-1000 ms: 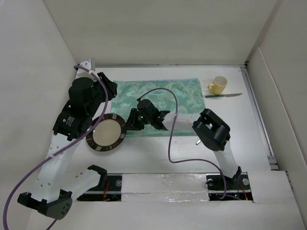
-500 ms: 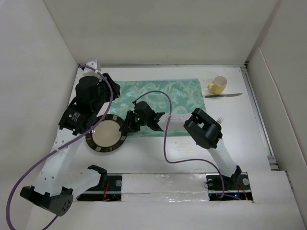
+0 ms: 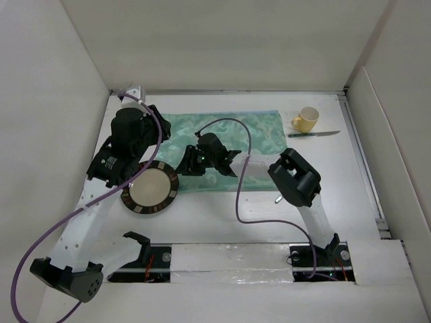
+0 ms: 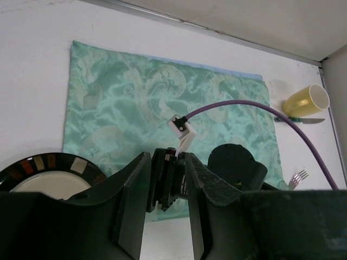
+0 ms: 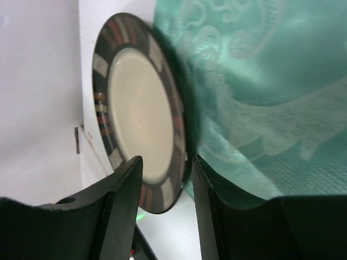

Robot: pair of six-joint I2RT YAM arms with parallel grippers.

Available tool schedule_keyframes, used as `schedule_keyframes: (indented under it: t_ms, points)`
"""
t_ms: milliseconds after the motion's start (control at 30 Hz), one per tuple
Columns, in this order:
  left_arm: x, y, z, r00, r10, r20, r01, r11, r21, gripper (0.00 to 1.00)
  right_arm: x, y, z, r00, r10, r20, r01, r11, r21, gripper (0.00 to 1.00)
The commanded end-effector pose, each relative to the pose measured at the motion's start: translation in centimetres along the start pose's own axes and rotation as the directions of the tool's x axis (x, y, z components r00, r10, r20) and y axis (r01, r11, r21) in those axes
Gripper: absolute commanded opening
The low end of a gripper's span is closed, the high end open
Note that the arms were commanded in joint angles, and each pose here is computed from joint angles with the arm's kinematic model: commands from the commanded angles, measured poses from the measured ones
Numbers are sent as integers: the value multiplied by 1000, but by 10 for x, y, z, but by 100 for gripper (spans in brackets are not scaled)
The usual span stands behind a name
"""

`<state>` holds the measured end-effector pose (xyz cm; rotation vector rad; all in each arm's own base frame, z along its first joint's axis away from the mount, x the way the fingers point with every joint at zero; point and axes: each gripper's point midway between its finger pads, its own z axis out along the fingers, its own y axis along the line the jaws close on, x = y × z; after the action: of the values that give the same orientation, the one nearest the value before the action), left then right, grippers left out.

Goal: Set the dinner table for one person

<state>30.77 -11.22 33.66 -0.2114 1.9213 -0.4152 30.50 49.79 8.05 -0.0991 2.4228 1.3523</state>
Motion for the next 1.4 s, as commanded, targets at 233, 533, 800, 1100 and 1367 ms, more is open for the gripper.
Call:
schedule_keyframes:
  t_ms: [233, 533, 800, 1100, 1367]
  points:
    - [-1, -3, 1, 1000, 13, 20, -14, 1000, 22, 29, 22, 11, 26, 994, -61, -95, 57, 997, -43, 43]
    - [8, 0, 6, 1000, 15, 1, -15, 1000, 19, 29, 37, 10, 37, 990, -25, -141, 11, 995, -97, 24]
    - [-10, 1, 0, 999, 25, 44, -25, 1000, -7, 29, 14, 78, 1, 994, 15, -104, -44, 957, -287, 0]
    - [-74, -11, -21, 981, 62, 183, -57, 998, -33, 31, -67, 165, -95, 995, 96, 29, -67, 847, -528, 0]
    - [-52, -21, -2, 993, 37, 113, -41, 999, 30, 37, -130, 80, -177, 961, 131, 242, -46, 943, -329, 0]
